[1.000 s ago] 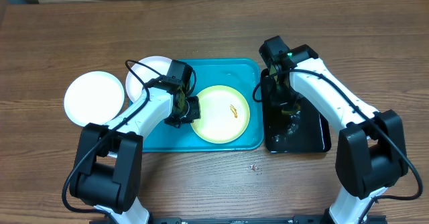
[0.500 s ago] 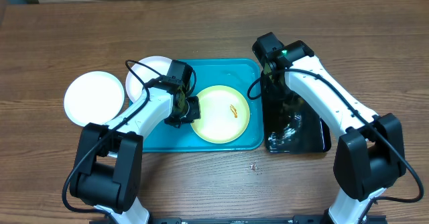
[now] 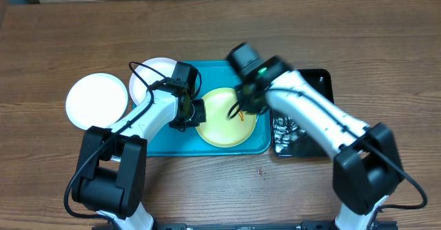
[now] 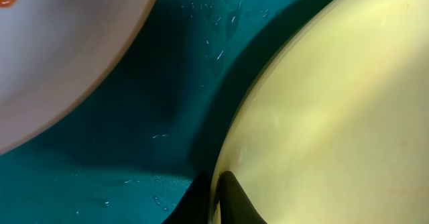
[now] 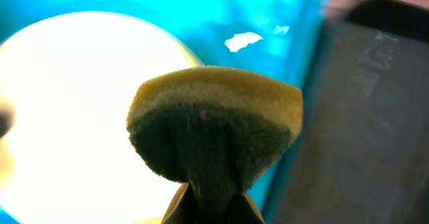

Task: Clean dirty plates on tray and stack at the side
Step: 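Move the sponge with the right gripper onto the yellow plate, then scrub the yellow plate with the sponge in the right gripper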

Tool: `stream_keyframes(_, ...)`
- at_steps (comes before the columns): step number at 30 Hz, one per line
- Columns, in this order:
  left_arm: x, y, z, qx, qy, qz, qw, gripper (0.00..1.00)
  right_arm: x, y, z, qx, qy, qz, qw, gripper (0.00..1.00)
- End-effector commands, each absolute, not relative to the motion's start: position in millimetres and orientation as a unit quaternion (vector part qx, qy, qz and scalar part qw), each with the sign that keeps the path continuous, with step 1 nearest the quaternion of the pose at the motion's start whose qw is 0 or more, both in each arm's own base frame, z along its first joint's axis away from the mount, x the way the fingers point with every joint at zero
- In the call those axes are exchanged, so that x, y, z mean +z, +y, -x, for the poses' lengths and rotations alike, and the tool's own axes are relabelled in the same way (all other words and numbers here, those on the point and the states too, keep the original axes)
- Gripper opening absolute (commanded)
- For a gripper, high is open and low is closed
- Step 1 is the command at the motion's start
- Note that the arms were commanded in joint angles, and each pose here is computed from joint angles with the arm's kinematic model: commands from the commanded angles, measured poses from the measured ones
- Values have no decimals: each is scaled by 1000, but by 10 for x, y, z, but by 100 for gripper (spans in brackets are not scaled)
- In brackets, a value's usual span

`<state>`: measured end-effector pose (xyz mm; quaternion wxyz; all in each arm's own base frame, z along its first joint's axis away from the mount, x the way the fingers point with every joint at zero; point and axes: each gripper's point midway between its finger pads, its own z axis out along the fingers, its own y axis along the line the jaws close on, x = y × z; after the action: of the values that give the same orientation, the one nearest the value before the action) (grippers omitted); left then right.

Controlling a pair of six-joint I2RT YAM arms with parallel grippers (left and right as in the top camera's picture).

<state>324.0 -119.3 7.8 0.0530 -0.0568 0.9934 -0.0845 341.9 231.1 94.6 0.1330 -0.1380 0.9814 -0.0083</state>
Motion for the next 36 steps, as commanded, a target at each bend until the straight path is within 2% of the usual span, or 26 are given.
stream_keyframes(1,-7,-1114,-3199,-71,994,69,42,9,1208,2434,-3451,-53,965,159,200,4)
stream_keyframes(20,-8,-1111,-3189,-71,994,69,40,9,413,2396,-3470,-137,964,175,146,4)
stream_keyframes(29,-8,-1111,-3190,-71,994,69,41,9,327,2328,-3495,-129,970,162,130,4)
stream_keyframes(36,-8,-1110,-3190,-71,994,69,41,9,81,2329,-3429,-107,973,159,125,4)
